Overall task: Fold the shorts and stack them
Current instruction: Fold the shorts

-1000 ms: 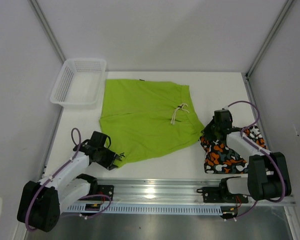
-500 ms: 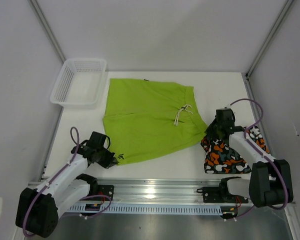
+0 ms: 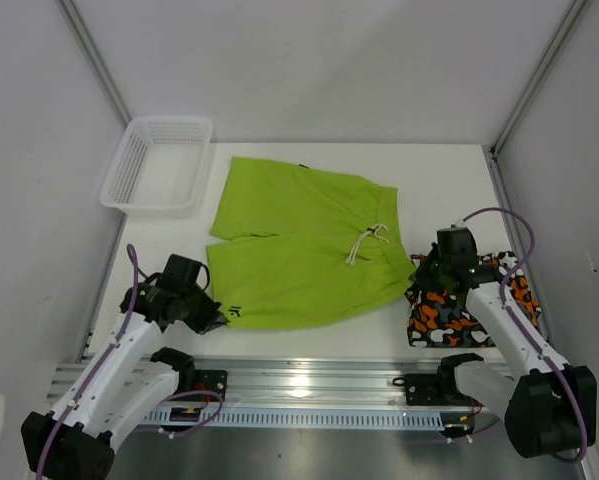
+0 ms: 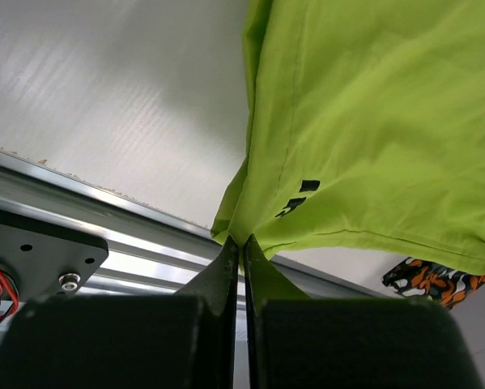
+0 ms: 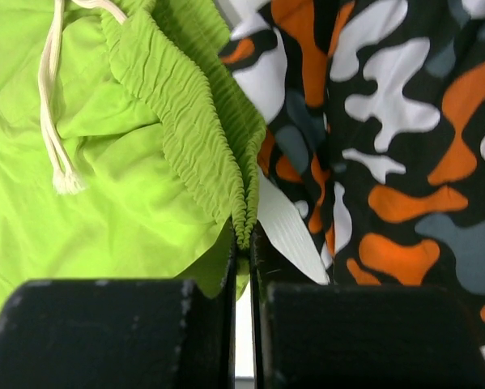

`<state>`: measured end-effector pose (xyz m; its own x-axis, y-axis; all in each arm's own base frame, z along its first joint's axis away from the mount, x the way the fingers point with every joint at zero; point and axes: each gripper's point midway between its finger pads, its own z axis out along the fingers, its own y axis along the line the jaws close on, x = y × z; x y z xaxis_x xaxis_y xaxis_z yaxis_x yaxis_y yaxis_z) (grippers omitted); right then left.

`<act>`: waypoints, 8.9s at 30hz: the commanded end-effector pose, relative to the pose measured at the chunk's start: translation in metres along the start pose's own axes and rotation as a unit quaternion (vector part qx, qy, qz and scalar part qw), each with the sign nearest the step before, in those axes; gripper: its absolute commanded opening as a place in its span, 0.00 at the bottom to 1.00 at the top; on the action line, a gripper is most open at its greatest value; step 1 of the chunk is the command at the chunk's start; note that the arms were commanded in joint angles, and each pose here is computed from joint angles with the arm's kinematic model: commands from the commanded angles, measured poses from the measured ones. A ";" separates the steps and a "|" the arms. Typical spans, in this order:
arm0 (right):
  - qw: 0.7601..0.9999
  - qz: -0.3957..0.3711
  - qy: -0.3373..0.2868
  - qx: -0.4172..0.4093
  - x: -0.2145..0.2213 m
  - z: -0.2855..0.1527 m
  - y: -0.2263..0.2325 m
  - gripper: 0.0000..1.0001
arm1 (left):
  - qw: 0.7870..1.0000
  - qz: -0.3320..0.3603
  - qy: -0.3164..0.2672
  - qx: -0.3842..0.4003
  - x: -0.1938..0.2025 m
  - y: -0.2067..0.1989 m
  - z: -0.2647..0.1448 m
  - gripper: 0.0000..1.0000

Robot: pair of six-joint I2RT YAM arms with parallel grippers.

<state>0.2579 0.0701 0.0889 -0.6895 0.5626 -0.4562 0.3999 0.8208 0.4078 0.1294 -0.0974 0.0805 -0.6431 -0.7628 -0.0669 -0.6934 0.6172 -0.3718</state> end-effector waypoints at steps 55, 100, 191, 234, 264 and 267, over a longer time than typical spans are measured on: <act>0.994 0.031 -0.035 -0.102 -0.011 -0.114 0.097 0.00 | 0.953 0.040 -0.248 0.168 -0.146 -0.133 -0.196 0.00; 0.968 0.239 -0.075 0.008 -0.041 -0.013 0.056 0.00 | 0.983 0.037 -0.155 0.096 -0.273 -0.268 -0.009 0.00; 0.960 -0.100 -0.002 -0.260 0.057 -0.039 0.144 0.75 | 0.810 0.528 -0.194 0.163 0.040 -0.252 -0.024 0.97; 0.945 -0.083 0.071 -0.309 0.040 -0.021 0.187 0.00 | 0.725 0.640 -0.204 0.152 0.134 -0.205 0.028 0.94; 0.948 -0.055 0.093 -0.301 0.044 -0.020 0.188 0.00 | 0.697 0.641 -0.315 -0.064 0.118 -0.185 0.079 0.53; 0.949 -0.052 0.091 -0.298 0.041 -0.017 0.187 0.00 | 0.694 0.637 -0.328 -0.073 0.116 -0.180 0.077 0.48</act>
<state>0.2846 0.2426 0.1407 -0.8389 0.3940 -0.3754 -0.0248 0.6615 0.7495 0.2023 -0.3122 0.0556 -0.5360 0.5481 -0.6421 0.3100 0.8352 0.4542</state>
